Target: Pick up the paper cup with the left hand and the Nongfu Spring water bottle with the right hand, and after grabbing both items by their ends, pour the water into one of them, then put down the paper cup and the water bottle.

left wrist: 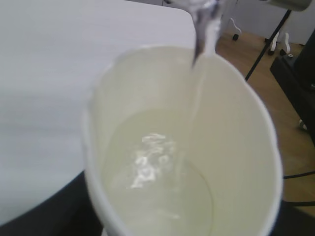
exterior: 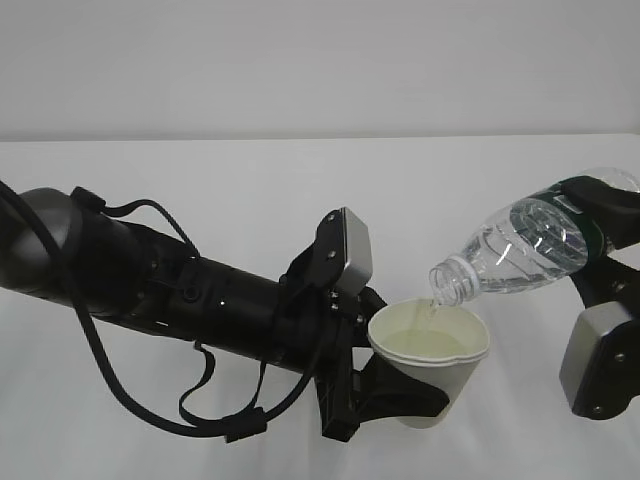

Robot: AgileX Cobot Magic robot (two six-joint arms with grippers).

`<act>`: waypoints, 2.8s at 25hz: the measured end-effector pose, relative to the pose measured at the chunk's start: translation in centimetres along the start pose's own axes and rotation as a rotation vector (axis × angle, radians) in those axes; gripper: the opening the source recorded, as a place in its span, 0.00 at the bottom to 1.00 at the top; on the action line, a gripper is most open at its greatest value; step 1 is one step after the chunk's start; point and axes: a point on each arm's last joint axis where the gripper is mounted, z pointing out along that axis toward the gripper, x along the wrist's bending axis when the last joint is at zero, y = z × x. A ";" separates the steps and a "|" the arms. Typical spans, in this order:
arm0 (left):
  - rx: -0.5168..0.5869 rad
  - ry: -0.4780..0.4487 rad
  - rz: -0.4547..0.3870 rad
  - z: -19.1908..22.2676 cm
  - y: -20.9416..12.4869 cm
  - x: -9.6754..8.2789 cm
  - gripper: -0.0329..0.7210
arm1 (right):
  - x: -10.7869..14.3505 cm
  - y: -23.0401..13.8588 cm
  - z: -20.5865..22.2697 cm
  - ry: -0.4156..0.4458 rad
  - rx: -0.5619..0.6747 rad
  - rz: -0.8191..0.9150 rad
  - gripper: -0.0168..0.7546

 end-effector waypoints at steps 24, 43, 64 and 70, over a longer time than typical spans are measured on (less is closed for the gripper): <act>0.000 0.000 0.000 0.0 0.0 0.0 0.64 | 0.0 0.0 0.0 -0.002 0.000 -0.004 0.57; 0.000 0.000 0.000 0.0 0.0 0.0 0.64 | 0.0 0.0 0.0 -0.002 0.000 -0.004 0.57; -0.022 0.022 -0.024 0.0 0.2 0.2 0.64 | 0.0 -0.2 0.0 -0.002 0.018 0.161 0.57; -0.029 0.029 -0.031 0.0 0.3 0.3 0.64 | 0.0 -0.2 0.0 -0.004 0.022 0.303 0.57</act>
